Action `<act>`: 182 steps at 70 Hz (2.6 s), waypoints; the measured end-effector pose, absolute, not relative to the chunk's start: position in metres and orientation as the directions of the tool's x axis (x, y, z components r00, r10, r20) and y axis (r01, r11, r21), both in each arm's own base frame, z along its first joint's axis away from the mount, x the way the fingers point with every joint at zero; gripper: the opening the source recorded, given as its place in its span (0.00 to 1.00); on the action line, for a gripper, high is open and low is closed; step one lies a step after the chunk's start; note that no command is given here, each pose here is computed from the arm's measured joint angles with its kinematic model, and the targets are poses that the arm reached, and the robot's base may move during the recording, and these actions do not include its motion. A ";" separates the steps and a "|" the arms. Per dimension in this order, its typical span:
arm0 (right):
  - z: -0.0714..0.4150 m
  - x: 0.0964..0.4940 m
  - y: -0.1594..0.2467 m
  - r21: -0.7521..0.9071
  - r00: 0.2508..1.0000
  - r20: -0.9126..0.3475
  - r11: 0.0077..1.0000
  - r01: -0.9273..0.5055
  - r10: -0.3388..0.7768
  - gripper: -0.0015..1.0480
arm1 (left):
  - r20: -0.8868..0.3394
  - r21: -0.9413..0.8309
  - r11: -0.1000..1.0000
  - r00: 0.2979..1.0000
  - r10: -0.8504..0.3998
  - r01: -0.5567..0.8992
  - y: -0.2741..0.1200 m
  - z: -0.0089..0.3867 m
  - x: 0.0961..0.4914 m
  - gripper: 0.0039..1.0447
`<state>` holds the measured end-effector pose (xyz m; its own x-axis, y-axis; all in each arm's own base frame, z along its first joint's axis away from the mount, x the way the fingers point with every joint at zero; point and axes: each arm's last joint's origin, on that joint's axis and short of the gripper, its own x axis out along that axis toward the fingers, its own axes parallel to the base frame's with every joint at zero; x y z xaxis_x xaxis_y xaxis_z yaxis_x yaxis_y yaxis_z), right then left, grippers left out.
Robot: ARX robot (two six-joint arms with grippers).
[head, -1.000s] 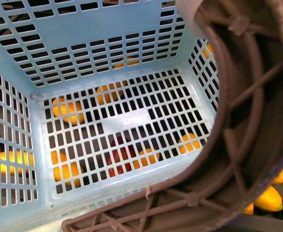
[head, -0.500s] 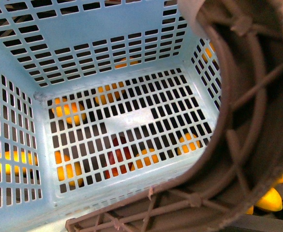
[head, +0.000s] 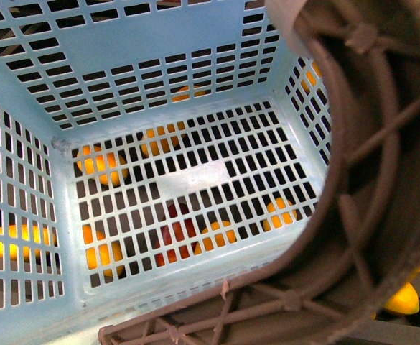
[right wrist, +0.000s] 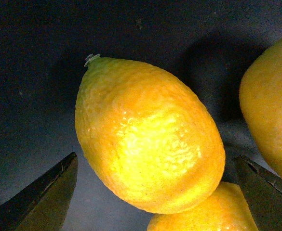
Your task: Pick lemon and mango into basket
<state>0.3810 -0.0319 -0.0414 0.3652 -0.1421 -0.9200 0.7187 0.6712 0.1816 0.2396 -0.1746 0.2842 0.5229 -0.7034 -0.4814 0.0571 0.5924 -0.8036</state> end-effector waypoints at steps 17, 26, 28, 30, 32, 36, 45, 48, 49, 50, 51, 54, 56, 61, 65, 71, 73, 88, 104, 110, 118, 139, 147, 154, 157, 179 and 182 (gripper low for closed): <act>-0.051 0.389 -0.034 0.176 0.361 -0.921 0.668 0.723 -0.148 0.92 | -0.482 -0.803 0.593 0.524 -0.702 0.057 -0.175 0.284 0.240 0.13; -0.053 0.395 -0.036 0.180 0.369 -0.916 0.666 0.724 -0.155 0.92 | -0.482 -0.803 0.593 0.524 -0.703 0.057 -0.175 0.284 0.240 0.13; -0.053 0.396 -0.036 0.182 0.373 -0.915 0.665 0.724 -0.155 0.92 | -0.482 -0.803 0.593 0.524 -0.703 0.057 -0.175 0.284 0.240 0.13; -0.054 0.397 -0.037 0.183 0.374 -0.914 0.665 0.724 -0.155 0.92 | -0.482 -0.803 0.593 0.524 -0.703 0.057 -0.175 0.284 0.240 0.13; -0.055 0.398 -0.037 0.185 0.375 -0.914 0.664 0.724 -0.154 0.92 | -0.482 -0.803 0.593 0.524 -0.702 0.057 -0.175 0.284 0.240 0.13; -0.055 0.400 -0.037 0.188 0.378 -0.913 0.664 0.724 -0.154 0.92 | -0.482 -0.803 0.593 0.524 -0.702 0.057 -0.175 0.284 0.240 0.13; -0.058 0.402 -0.037 0.195 0.379 -0.914 0.665 0.721 -0.143 0.90 | -0.481 -0.804 0.593 0.524 -0.703 0.057 -0.175 0.284 0.240 0.13; -0.059 0.402 -0.037 0.196 0.379 -0.915 0.665 0.720 -0.141 0.84 | -0.481 -0.804 0.593 0.524 -0.703 0.057 -0.175 0.284 0.240 0.13; -0.059 0.402 -0.037 0.196 0.378 -0.915 0.666 0.720 -0.140 0.83 | -0.481 -0.803 0.593 0.524 -0.703 0.057 -0.175 0.284 0.240 0.13; -0.059 0.402 -0.037 0.196 0.378 -0.915 0.666 0.720 -0.140 0.81 | -0.481 -0.803 0.593 0.524 -0.703 0.057 -0.175 0.284 0.240 0.13; -0.059 0.402 -0.037 0.196 0.378 -0.915 0.666 0.720 -0.140 0.80 | -0.481 -0.803 0.593 0.524 -0.703 0.057 -0.175 0.284 0.240 0.13; -0.059 0.402 -0.037 0.196 0.378 -0.915 0.665 0.720 -0.139 0.73 | -0.482 -0.803 0.593 0.524 -0.703 0.057 -0.175 0.284 0.240 0.13; -0.059 0.402 -0.037 0.197 0.378 -0.915 0.666 0.720 -0.139 0.71 | -0.482 -0.803 0.593 0.524 -0.703 0.057 -0.175 0.284 0.240 0.13; -0.059 0.402 -0.037 0.202 0.382 -0.914 0.665 0.719 -0.135 0.68 | -0.482 -0.803 0.593 0.524 -0.702 0.057 -0.175 0.284 0.240 0.13; -0.059 0.402 -0.037 0.205 0.384 -0.914 0.665 0.719 -0.133 0.68 | -0.482 -0.803 0.593 0.524 -0.702 0.057 -0.175 0.284 0.240 0.13; -0.059 0.402 -0.037 0.205 0.382 -0.914 0.663 0.720 -0.133 0.68 | -0.482 -0.803 0.593 0.524 -0.702 0.057 -0.175 0.284 0.240 0.13; -0.059 0.402 -0.037 0.206 0.383 -0.914 0.663 0.720 -0.132 0.68 | -0.482 -0.803 0.593 0.524 -0.702 0.056 -0.175 0.284 0.240 0.13; -0.039 0.396 -0.038 0.237 0.447 -0.886 0.711 0.662 -0.120 0.68 | -0.482 -0.803 0.593 0.524 -0.702 0.057 -0.175 0.284 0.240 0.13; 0.046 0.385 -0.047 0.330 0.660 -0.744 0.802 0.498 -0.103 0.68 | -0.482 -0.803 0.593 0.524 -0.703 0.056 -0.175 0.284 0.240 0.13; 0.077 0.373 -0.050 0.358 0.716 -0.692 0.820 0.447 -0.088 0.68 | -0.482 -0.803 0.593 0.524 -0.702 0.057 -0.175 0.284 0.240 0.13; 0.116 0.351 -0.054 0.387 0.777 -0.625 0.838 0.386 -0.070 0.68 | -0.482 -0.803 0.593 0.524 -0.702 0.057 -0.175 0.284 0.240 0.13; 0.199 0.298 -0.054 0.430 0.894 -0.439 0.854 0.295 -0.088 0.68 | -0.482 -0.803 0.593 0.524 -0.703 0.057 -0.175 0.284 0.240 0.13; 0.212 0.287 -0.047 0.441 0.917 -0.391 0.858 0.263 -0.080 0.68 | -0.482 -0.803 0.593 0.524 -0.703 0.057 -0.175 0.284 0.240 0.13; 0.216 0.282 -0.040 0.440 0.928 -0.363 0.861 0.254 -0.088 0.68 | -0.482 -0.803 0.593 0.524 -0.702 0.057 -0.175 0.284 0.240 0.13; 0.218 0.281 -0.037 0.439 0.934 -0.346 0.864 0.248 -0.092 0.68 | -0.482 -0.803 0.593 0.524 -0.702 0.057 -0.175 0.284 0.240 0.13; 0.226 0.279 -0.030 0.467 0.954 -0.284 0.855 0.227 -0.098 0.68 | -0.482 -0.803 0.593 0.524 -0.702 0.057 -0.175 0.284 0.240 0.13; 0.228 0.278 -0.027 0.471 0.956 -0.278 0.854 0.219 -0.092 0.68 | -0.482 -0.803 0.593 0.524 -0.702 0.057 -0.175 0.284 0.240 0.13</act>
